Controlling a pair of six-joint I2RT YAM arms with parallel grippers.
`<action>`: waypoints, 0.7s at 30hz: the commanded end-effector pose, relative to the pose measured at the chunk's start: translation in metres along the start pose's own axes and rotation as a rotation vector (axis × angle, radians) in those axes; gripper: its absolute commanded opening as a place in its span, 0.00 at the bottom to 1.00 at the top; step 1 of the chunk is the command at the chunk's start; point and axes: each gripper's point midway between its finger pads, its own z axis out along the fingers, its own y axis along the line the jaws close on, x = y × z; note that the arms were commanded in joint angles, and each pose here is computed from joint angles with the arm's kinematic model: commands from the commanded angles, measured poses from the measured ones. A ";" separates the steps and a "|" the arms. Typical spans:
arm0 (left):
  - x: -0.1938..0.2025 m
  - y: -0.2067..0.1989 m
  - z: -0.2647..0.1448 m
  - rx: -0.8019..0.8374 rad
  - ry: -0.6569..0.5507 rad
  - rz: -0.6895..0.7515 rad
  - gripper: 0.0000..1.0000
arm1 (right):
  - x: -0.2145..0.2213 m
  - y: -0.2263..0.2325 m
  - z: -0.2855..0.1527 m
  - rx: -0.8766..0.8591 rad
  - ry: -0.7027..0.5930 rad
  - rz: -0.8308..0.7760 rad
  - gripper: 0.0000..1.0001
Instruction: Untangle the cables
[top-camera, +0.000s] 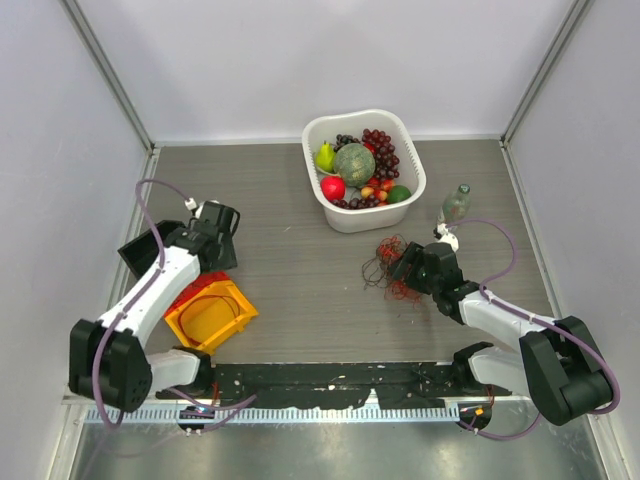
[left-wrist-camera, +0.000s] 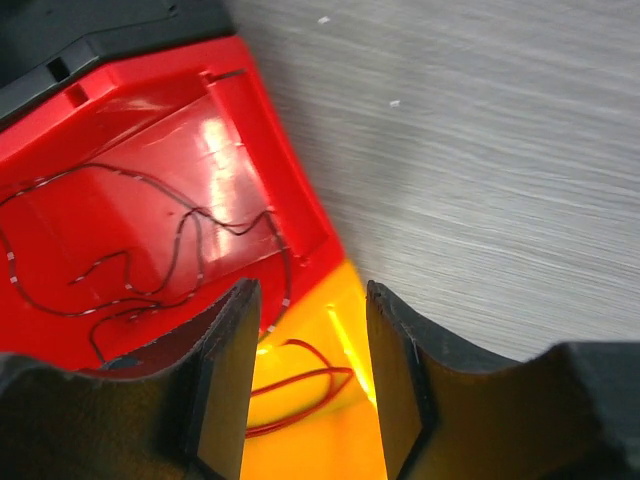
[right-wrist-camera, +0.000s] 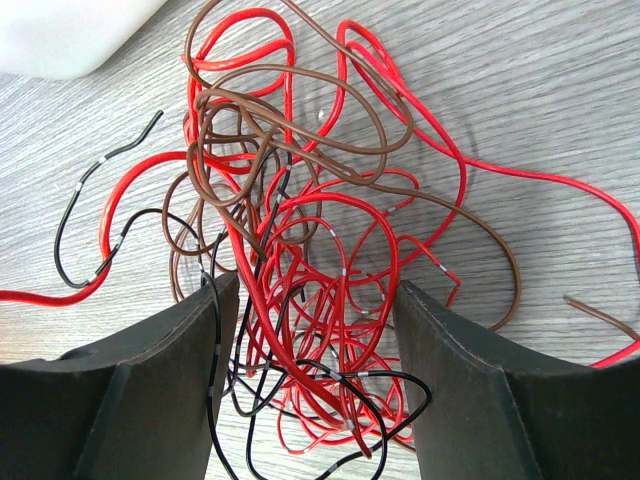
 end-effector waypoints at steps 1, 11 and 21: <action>-0.009 0.023 0.005 -0.180 -0.001 0.096 0.51 | 0.019 -0.013 -0.002 0.033 0.065 -0.012 0.68; 0.006 0.026 0.017 -0.251 0.086 0.088 0.50 | 0.020 -0.012 -0.004 0.023 0.063 -0.013 0.68; 0.006 0.031 0.020 -0.292 0.097 0.103 0.38 | 0.019 -0.011 -0.004 0.016 0.063 -0.014 0.68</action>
